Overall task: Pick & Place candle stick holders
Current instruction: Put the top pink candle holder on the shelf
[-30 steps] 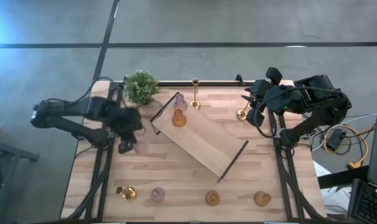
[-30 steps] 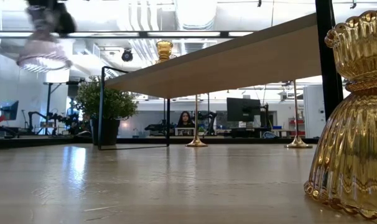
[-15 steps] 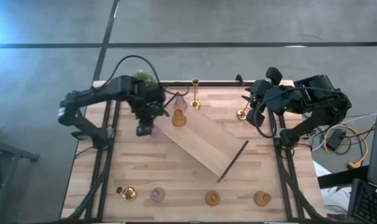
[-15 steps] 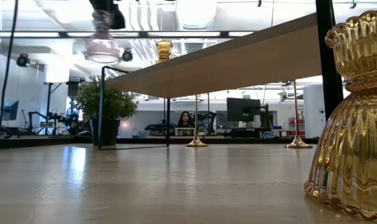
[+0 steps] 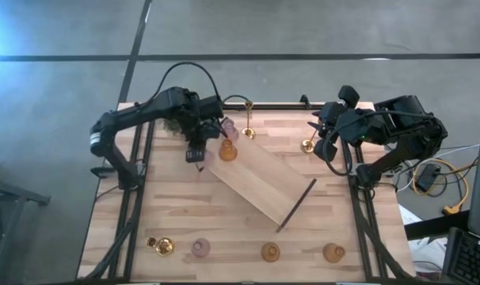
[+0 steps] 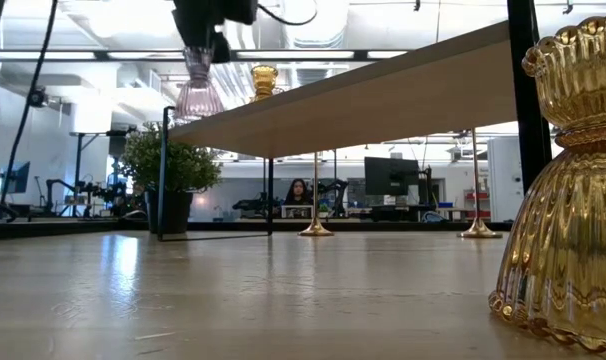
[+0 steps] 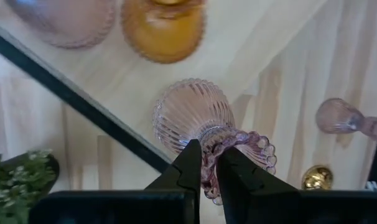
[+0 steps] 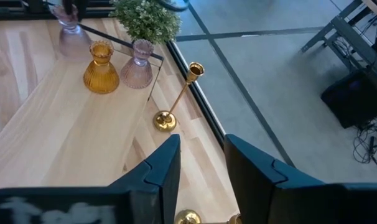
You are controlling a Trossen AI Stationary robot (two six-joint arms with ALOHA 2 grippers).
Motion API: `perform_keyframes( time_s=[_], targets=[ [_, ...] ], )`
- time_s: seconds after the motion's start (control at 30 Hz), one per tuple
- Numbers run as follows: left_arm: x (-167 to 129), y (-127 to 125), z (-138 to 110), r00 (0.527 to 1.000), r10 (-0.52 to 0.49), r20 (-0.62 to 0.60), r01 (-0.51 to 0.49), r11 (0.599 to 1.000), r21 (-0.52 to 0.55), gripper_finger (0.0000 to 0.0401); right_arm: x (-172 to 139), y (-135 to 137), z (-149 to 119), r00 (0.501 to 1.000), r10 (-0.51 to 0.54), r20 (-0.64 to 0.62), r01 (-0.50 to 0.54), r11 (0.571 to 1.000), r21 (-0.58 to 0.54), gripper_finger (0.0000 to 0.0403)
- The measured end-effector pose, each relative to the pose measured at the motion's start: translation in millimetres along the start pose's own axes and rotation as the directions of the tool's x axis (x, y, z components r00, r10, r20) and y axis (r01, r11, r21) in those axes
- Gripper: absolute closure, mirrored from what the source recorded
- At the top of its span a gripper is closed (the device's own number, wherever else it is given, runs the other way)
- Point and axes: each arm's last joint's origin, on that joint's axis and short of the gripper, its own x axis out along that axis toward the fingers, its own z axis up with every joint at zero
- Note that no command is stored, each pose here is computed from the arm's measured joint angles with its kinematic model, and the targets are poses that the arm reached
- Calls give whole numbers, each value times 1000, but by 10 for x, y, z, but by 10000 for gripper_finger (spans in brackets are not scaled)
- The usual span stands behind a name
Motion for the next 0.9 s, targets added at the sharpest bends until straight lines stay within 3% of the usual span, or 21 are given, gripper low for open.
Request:
perform_keyframes(
  time_s=[0.33,0.9],
  targets=[
    [69,173,34,1000,-4,-21,4,1000,-8,369,1,2,0,1000,1,0,-1,1000,-4,283],
    [62,254,50,1000,-1,14,2,1000,-11,369,0,0,0,1000,0,0,0,1000,-8,274]
  ],
)
